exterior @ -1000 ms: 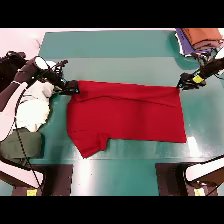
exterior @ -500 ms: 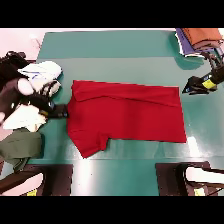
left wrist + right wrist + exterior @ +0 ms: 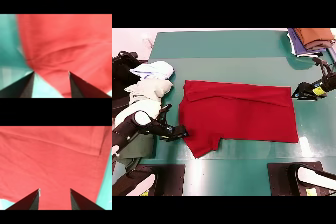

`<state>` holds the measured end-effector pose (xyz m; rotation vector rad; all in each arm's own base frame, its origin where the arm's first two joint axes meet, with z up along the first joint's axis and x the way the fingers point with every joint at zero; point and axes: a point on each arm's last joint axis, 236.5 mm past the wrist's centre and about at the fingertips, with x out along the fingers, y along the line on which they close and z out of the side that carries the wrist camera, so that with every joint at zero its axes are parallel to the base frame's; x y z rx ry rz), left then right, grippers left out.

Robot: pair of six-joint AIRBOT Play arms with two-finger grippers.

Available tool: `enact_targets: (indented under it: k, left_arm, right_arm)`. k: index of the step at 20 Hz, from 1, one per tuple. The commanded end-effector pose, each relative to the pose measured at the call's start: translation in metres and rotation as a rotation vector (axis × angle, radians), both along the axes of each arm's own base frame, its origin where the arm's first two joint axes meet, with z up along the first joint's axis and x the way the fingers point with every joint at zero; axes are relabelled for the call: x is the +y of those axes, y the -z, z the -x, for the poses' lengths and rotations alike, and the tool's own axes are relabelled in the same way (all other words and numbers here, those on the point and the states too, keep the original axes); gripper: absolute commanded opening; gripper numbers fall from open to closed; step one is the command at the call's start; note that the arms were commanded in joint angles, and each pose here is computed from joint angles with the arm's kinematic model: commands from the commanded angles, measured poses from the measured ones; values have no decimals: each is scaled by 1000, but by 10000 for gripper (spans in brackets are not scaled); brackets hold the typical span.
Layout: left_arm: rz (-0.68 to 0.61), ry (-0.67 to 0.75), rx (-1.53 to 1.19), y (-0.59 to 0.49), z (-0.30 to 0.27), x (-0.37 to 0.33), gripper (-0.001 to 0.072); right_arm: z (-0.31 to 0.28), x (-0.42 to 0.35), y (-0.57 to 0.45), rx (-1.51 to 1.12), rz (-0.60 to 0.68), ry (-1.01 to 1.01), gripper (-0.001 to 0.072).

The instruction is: Fold the shirts.

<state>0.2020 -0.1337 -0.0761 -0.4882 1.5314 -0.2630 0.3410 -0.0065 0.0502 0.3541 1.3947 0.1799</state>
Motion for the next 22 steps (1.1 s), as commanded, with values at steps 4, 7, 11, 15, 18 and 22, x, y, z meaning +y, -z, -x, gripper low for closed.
enact_targets:
  k: [4,7,11,15,18,22]
  left_arm:
    - [16,19,-44,1,0,-21,65]
    - [22,44,-89,-18,-14,-25,22]
    - [35,77,-187,-44,-39,-30,22]
    - [34,78,-208,-47,-44,-30,23]
    - [34,79,-208,-47,-44,-30,23]
    - [36,99,-177,-47,-35,-31,22]
  right_arm:
    - [13,-2,1,41,-35,5,435]
    - [58,-35,29,149,17,87,435]
    - [151,-62,90,367,-4,253,559]
    - [183,-40,133,447,-208,403,497]
    - [171,-20,149,420,-279,417,485]
    - [153,-2,148,363,-242,329,224]
